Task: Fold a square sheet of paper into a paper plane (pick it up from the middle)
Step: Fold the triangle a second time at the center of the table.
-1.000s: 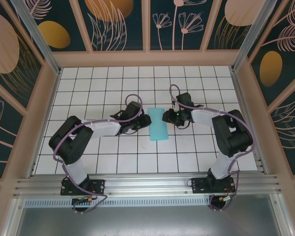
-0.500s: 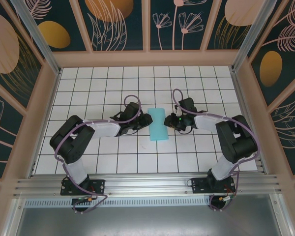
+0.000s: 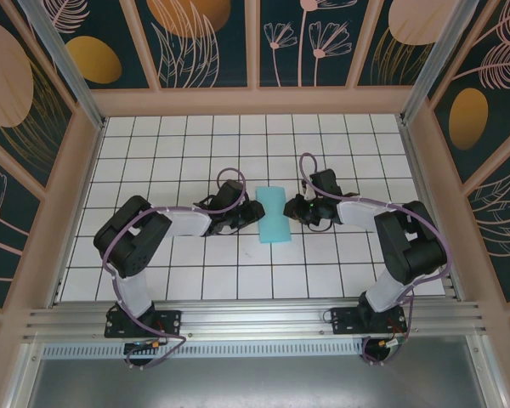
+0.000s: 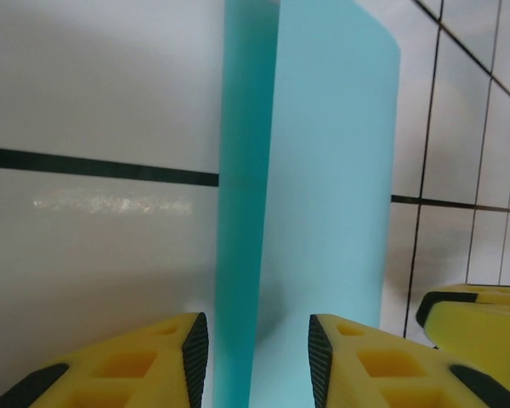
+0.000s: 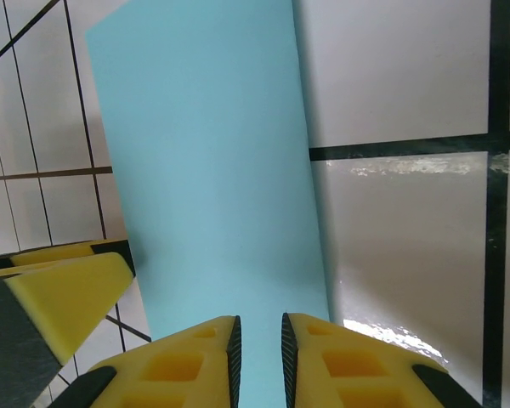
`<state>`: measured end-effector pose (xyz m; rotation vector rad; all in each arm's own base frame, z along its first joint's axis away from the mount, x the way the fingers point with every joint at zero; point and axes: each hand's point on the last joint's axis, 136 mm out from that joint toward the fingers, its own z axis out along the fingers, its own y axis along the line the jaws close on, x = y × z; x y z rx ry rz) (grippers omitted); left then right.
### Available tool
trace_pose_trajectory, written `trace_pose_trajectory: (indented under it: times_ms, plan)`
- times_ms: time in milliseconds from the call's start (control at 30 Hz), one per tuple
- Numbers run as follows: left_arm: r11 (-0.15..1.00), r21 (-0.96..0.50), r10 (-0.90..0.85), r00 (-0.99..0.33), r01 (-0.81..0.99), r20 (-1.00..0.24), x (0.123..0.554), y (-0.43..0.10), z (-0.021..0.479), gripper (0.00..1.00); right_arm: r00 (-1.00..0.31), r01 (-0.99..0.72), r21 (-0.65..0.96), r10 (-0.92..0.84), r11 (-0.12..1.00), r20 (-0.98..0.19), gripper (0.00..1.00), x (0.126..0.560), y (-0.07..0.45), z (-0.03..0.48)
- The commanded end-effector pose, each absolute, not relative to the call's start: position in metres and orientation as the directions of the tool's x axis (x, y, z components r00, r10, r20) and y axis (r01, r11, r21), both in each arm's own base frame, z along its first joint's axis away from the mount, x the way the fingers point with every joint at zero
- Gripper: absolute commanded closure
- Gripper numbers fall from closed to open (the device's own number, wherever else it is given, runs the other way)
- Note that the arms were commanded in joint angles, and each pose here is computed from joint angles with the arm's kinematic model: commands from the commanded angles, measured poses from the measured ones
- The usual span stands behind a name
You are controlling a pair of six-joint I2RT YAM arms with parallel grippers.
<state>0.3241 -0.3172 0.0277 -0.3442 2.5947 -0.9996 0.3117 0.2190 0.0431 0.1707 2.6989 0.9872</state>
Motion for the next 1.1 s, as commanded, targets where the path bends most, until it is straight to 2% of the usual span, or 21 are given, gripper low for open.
trace_pose_trajectory:
  times_ms: [0,733,1067]
  plan:
    - [0.695,-0.712,-0.346,-0.914,-0.099,-0.210,0.329,-0.324,0.031,0.60,-0.957,0.017,0.649,0.201,0.761,-0.211,0.76,0.310,0.220,0.045]
    - [0.623,-0.780,-0.306,-0.934,-0.051,-0.184,0.328,-0.345,0.045,0.65,-0.956,0.028,0.642,0.207,0.766,-0.206,0.77,0.306,0.219,0.040]
    - [0.606,-0.794,-0.309,-0.934,-0.046,-0.181,0.331,-0.349,0.050,0.71,-0.902,-0.040,0.606,0.233,0.794,-0.365,0.72,0.305,0.201,0.068]
